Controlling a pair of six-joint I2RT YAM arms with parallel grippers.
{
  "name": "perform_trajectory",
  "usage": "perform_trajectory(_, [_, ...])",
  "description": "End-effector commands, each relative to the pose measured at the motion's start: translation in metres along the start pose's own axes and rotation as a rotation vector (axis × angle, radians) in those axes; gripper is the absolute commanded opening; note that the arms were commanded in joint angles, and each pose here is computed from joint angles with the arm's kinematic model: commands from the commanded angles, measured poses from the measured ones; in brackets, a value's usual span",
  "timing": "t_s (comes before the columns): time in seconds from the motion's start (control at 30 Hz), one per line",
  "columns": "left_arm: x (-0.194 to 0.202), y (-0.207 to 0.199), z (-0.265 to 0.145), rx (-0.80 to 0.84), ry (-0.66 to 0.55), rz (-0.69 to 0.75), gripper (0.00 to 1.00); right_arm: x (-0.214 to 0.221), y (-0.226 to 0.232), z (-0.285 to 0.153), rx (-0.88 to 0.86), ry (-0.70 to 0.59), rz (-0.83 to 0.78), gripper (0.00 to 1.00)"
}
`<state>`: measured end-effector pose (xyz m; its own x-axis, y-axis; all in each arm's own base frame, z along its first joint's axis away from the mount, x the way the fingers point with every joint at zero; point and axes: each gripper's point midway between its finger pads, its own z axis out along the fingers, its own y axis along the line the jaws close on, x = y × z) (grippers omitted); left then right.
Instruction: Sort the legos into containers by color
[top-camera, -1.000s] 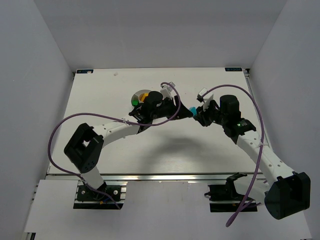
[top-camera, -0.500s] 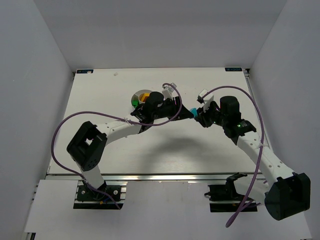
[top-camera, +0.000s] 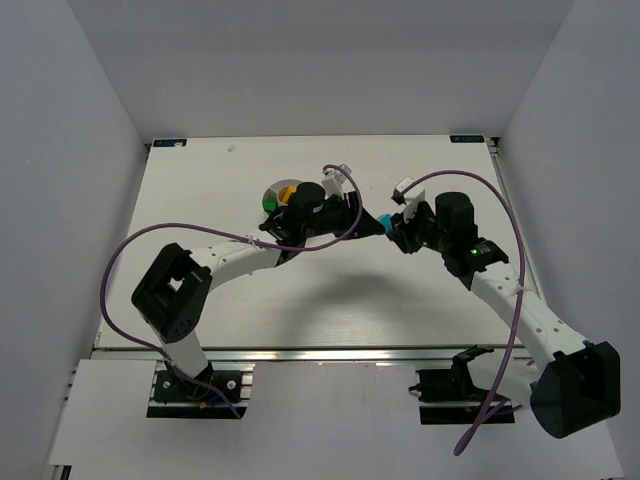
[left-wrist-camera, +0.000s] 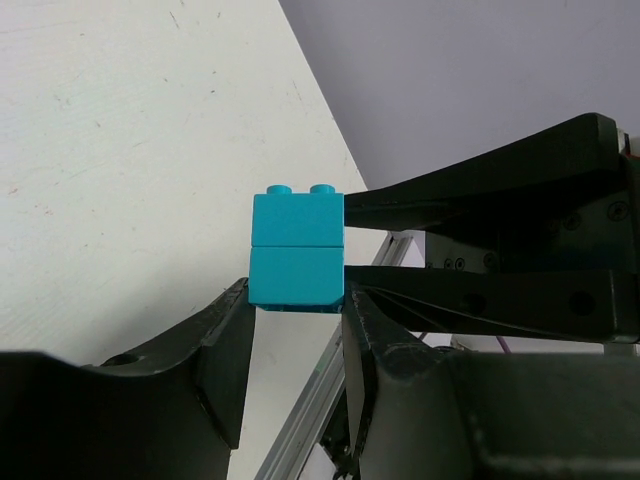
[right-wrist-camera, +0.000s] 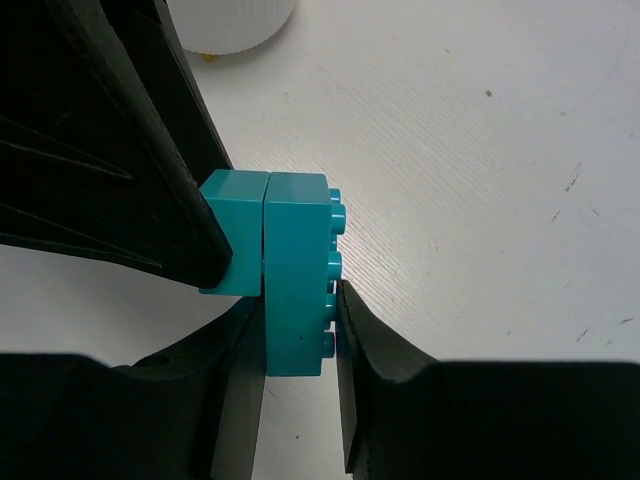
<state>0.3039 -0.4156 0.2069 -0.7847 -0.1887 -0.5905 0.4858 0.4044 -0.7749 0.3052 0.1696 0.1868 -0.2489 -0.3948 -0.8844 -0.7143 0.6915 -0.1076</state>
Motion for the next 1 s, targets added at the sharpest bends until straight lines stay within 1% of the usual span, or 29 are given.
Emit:
perform_trajectory(0.0, [-0.003, -0.005, -0.020, -0.018, 0.001, 0.053, 0.00, -0.015, -0.035, -0.003, 0.157, -0.041, -0.002, 0.00])
perform_trajectory(0.2, [-0.016, -0.007, -0.027, -0.043, -0.034, 0.086, 0.00, -0.014, -0.031, -0.002, 0.149, -0.035, -0.005, 0.00])
perform_trajectory(0.33, [-0.020, -0.009, -0.031, -0.056, -0.044, 0.104, 0.00, -0.011, -0.042, -0.004, 0.188, -0.026, 0.006, 0.00])
perform_trajectory(0.4, [-0.025, -0.005, -0.035, -0.080, -0.049, 0.125, 0.00, -0.012, -0.045, -0.005, 0.204, -0.027, 0.008, 0.00])
perform_trajectory(0.47, [-0.040, -0.011, -0.042, -0.108, -0.089, 0.183, 0.00, -0.011, -0.047, -0.006, 0.214, -0.025, 0.014, 0.00])
perform_trajectory(0.53, [-0.054, -0.003, -0.058, -0.202, -0.107, 0.219, 0.00, -0.008, -0.049, -0.007, 0.217, -0.017, 0.020, 0.00])
perform_trajectory(0.57, [-0.075, 0.000, -0.066, -0.278, -0.165, 0.267, 0.00, -0.010, -0.049, -0.007, 0.218, -0.024, 0.018, 0.00])
perform_trajectory(0.6, [-0.074, 0.018, -0.077, -0.372, -0.137, 0.255, 0.00, -0.009, -0.048, -0.008, 0.216, -0.024, 0.021, 0.00])
perform_trajectory(0.63, [-0.087, 0.031, -0.087, -0.444, -0.154, 0.251, 0.00, -0.008, -0.049, -0.009, 0.217, -0.023, 0.023, 0.00])
perform_trajectory(0.67, [-0.110, 0.036, -0.099, -0.525, -0.208, 0.270, 0.00, -0.010, -0.048, -0.009, 0.212, -0.028, 0.020, 0.00])
perform_trajectory(0.7, [-0.111, 0.047, -0.110, -0.588, -0.192, 0.264, 0.00, -0.009, -0.048, -0.010, 0.210, -0.029, 0.021, 0.00])
perform_trajectory(0.73, [-0.118, 0.051, -0.116, -0.616, -0.208, 0.264, 0.00, -0.010, -0.046, -0.009, 0.204, -0.032, 0.018, 0.00])
perform_trajectory(0.77, [-0.136, 0.056, -0.130, -0.658, -0.254, 0.263, 0.00, -0.009, -0.046, -0.009, 0.201, -0.030, 0.018, 0.00])
perform_trajectory(0.83, [-0.146, 0.066, -0.143, -0.724, -0.264, 0.246, 0.00, -0.009, -0.044, -0.010, 0.194, -0.031, 0.017, 0.00])
perform_trajectory(0.87, [-0.154, 0.083, -0.150, -0.775, -0.268, 0.222, 0.00, -0.009, -0.044, -0.010, 0.192, -0.033, 0.017, 0.00])
perform_trajectory(0.9, [-0.166, 0.085, -0.157, -0.812, -0.279, 0.212, 0.00, -0.008, -0.043, -0.010, 0.189, -0.032, 0.018, 0.00])
perform_trajectory(0.97, [-0.179, 0.105, -0.166, -0.872, -0.283, 0.170, 0.00, -0.008, -0.044, -0.010, 0.189, -0.031, 0.017, 0.00])
